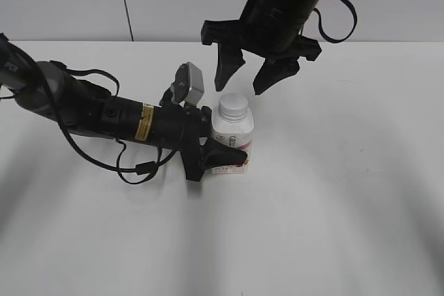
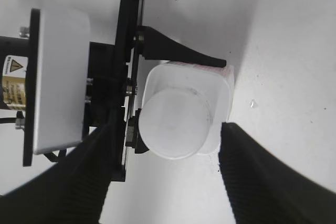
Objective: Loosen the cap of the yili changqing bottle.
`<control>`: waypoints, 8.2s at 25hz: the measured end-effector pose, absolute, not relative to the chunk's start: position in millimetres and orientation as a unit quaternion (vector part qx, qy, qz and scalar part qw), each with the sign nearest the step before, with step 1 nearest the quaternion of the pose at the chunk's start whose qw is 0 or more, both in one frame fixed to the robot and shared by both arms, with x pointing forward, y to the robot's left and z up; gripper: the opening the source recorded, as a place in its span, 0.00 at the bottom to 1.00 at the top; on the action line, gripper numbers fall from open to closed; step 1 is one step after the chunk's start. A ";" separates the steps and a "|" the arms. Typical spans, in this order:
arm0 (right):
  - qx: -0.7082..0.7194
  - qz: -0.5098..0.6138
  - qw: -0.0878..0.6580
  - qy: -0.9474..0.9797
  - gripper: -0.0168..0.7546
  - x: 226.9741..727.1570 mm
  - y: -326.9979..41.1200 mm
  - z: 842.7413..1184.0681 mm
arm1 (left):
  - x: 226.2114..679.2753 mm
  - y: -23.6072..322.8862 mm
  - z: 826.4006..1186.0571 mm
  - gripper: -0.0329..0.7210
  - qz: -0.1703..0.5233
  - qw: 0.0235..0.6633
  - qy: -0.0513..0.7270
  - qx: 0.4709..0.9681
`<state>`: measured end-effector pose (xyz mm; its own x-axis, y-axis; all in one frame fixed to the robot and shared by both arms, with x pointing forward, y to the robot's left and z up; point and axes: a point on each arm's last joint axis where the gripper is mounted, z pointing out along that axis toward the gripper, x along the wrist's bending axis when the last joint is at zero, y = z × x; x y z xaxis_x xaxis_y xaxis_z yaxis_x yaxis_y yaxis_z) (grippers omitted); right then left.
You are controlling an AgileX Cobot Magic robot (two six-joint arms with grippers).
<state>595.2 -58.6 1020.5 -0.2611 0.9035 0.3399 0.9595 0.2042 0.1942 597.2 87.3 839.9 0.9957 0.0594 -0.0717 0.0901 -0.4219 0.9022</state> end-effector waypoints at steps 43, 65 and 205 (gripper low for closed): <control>-0.619 -0.149 0.108 -0.763 0.67 598.9 -53.2 990.6 | 597.1 87.3 839.9 0.56 -0.017 0.536 0.049 0.843; -0.571 -0.149 0.082 -0.803 0.54 601.1 -55.4 988.2 | 597.1 87.4 839.8 0.56 -0.018 0.535 0.050 0.843; -0.623 -0.137 0.011 -0.770 0.66 635.2 -243.6 903.1 | 595.6 87.0 839.6 0.63 -0.028 0.537 0.050 0.841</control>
<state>635.2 -243.6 903.1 -0.2239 0.9563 0.1881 0.9625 0.1867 0.1966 595.6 87.0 839.6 0.9933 0.0541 -0.1018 0.1151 -0.4175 0.9013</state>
